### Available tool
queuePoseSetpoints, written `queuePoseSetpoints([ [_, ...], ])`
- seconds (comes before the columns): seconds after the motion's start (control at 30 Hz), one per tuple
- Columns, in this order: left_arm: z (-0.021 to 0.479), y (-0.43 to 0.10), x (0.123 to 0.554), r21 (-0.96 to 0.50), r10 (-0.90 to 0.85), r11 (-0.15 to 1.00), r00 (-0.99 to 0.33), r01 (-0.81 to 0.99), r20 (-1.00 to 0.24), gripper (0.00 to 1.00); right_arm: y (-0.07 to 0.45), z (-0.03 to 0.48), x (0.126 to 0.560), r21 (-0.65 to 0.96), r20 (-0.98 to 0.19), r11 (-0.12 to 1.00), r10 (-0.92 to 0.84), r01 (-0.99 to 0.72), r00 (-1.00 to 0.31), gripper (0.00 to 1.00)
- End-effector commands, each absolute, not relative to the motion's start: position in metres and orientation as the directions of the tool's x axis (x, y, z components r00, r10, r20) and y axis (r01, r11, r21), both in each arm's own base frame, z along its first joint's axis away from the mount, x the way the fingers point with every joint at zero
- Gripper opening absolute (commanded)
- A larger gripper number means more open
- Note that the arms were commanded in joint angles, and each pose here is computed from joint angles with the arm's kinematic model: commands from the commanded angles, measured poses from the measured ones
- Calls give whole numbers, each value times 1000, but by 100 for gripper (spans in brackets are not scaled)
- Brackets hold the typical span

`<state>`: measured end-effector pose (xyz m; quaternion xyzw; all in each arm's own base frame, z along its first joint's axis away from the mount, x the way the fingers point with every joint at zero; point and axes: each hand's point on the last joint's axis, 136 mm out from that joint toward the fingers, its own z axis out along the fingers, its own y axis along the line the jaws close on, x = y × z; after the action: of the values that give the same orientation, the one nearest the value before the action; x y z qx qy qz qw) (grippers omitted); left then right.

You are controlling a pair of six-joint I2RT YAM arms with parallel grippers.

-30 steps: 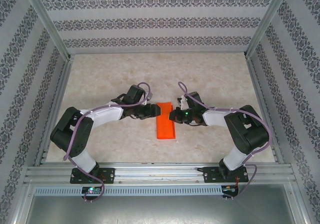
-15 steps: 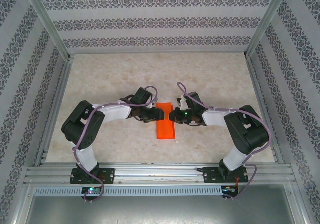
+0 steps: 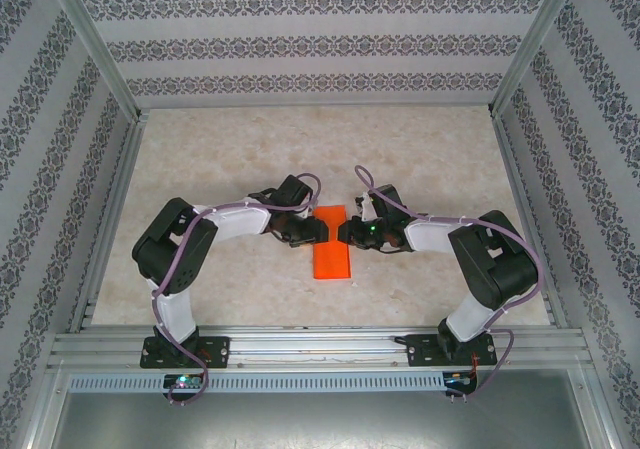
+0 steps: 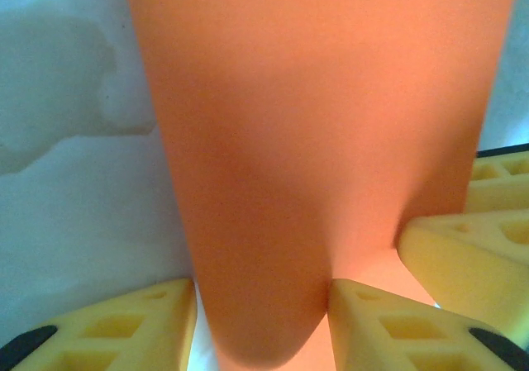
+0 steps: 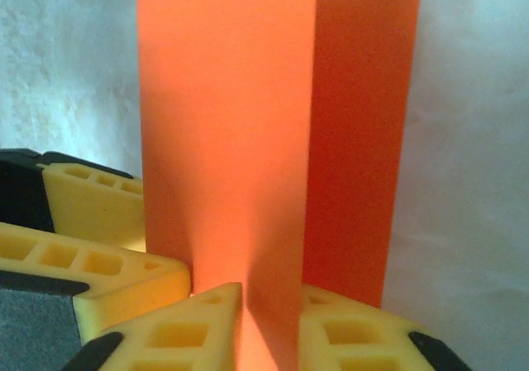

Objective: Fold a paper plane with a square sheet of paper (fold left side to right side)
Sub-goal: Hold the square sheet of paper at the center of the table.

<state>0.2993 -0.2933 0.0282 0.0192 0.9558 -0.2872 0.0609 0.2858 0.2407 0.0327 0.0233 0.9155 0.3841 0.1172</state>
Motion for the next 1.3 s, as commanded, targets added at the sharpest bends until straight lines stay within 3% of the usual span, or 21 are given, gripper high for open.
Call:
queuePoseSetpoints([
  [0.0, 6, -290, 286, -463, 38, 883, -996, 71, -80, 46, 236, 48, 292, 687, -260, 723, 146, -77, -954, 31],
  [0.13, 0, -290, 284, -440, 45, 895, -997, 67, -60, 45, 212, 55, 295, 634, -305, 772, 197, -45, -932, 44],
  [0.3, -8, -289, 281, -408, 46, 911, -999, 54, -29, 45, 178, 64, 296, 572, -372, 820, 262, 3, -891, 53],
  [0.7, -27, -291, 272, -308, 88, 949, -995, 70, 47, 49, 139, 78, 290, 543, -434, 838, 333, 51, -837, 56],
  [1.27, -42, -294, 266, -272, 81, 961, -991, 48, 109, 52, 136, 79, 287, 550, -435, 834, 336, 49, -836, 56],
])
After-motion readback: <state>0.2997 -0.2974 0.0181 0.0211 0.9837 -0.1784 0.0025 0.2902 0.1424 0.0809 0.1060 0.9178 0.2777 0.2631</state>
